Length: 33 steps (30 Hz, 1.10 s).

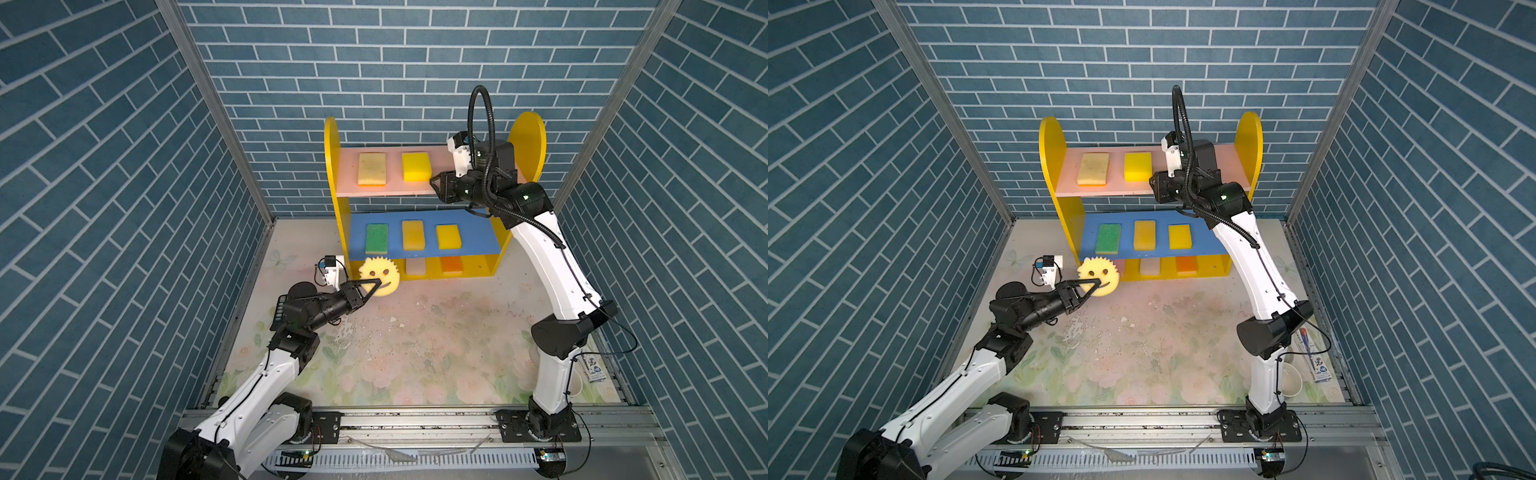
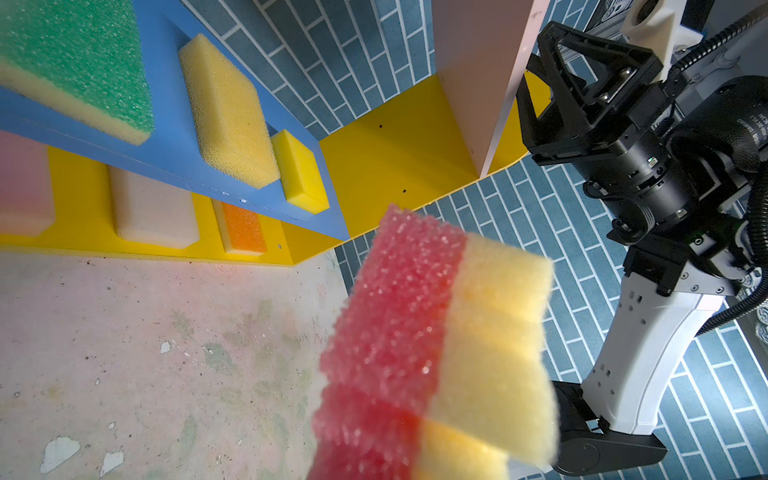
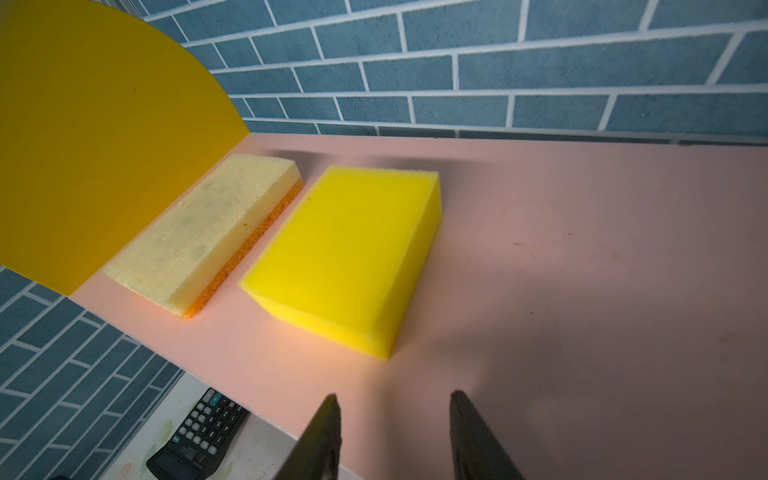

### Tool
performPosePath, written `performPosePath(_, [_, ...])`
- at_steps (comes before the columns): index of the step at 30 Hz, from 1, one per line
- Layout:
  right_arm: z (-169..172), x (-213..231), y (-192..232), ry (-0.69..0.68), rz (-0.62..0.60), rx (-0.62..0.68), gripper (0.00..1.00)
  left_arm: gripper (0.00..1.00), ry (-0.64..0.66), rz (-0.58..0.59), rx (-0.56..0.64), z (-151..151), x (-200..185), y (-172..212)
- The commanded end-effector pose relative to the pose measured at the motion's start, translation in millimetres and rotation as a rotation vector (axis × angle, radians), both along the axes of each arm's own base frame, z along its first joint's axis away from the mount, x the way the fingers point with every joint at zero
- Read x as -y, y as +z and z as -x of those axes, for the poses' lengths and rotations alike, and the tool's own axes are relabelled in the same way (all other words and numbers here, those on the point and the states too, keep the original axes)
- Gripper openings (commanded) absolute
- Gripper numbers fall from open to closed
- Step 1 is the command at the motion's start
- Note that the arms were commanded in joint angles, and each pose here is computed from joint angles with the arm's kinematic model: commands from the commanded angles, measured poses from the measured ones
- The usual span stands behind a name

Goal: Place and organize the cleaning sponges onto the shelf

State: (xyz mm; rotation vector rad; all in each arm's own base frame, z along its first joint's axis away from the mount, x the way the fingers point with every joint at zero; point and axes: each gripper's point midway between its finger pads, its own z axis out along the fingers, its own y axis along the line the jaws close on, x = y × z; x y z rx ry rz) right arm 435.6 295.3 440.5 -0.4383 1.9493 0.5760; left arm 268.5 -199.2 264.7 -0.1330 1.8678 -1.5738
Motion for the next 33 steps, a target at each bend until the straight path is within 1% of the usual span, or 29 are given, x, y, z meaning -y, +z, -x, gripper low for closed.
performPosePath(1, [-6, -5, 10, 0.037, -0.016, 0.043, 0.43, 0.18, -0.001, -0.004, 0.041, -2, -1, 8])
performPosePath(2, [-8, -5, 7, 0.038, -0.015, 0.037, 0.43, 0.18, -0.002, -0.004, 0.039, -2, -1, 8])
performPosePath(6, [-14, -9, -1, 0.050, -0.023, 0.014, 0.36, 0.18, 0.007, -0.008, 0.026, -4, -1, 4])
performPosePath(8, [-16, -11, -4, 0.056, -0.027, 0.010, 0.34, 0.18, 0.011, -0.010, 0.020, -4, -2, 2])
performPosePath(16, [-23, -18, -12, 0.082, -0.035, -0.006, 0.35, 0.18, 0.018, -0.015, 0.002, -7, -3, -3])
performPosePath(22, [-22, -24, -10, 0.118, -0.056, 0.000, 0.35, 0.18, 0.017, -0.015, -0.007, -8, -2, -4])
performPosePath(24, [-22, -26, -7, 0.130, -0.068, 0.007, 0.38, 0.18, 0.018, -0.013, -0.008, -9, -2, -4])
performPosePath(26, [-23, -29, -5, 0.136, -0.083, 0.012, 0.43, 0.18, 0.019, -0.014, -0.012, -9, -2, -5])
performPosePath(29, [-27, -31, -5, 0.135, -0.105, 0.012, 0.45, 0.18, 0.017, -0.009, -0.013, -9, -2, -4])
performPosePath(31, [-30, -32, -6, 0.128, -0.112, 0.011, 0.44, 0.18, 0.014, -0.003, 0.000, -10, -1, -2])
performPosePath(32, [-32, -32, -8, 0.123, -0.112, 0.008, 0.43, 0.18, 0.013, 0.004, -0.012, -10, -1, -3])
performPosePath(33, [-34, -32, -9, 0.119, -0.112, 0.006, 0.40, 0.18, 0.011, 0.015, -0.023, -10, 0, -3])
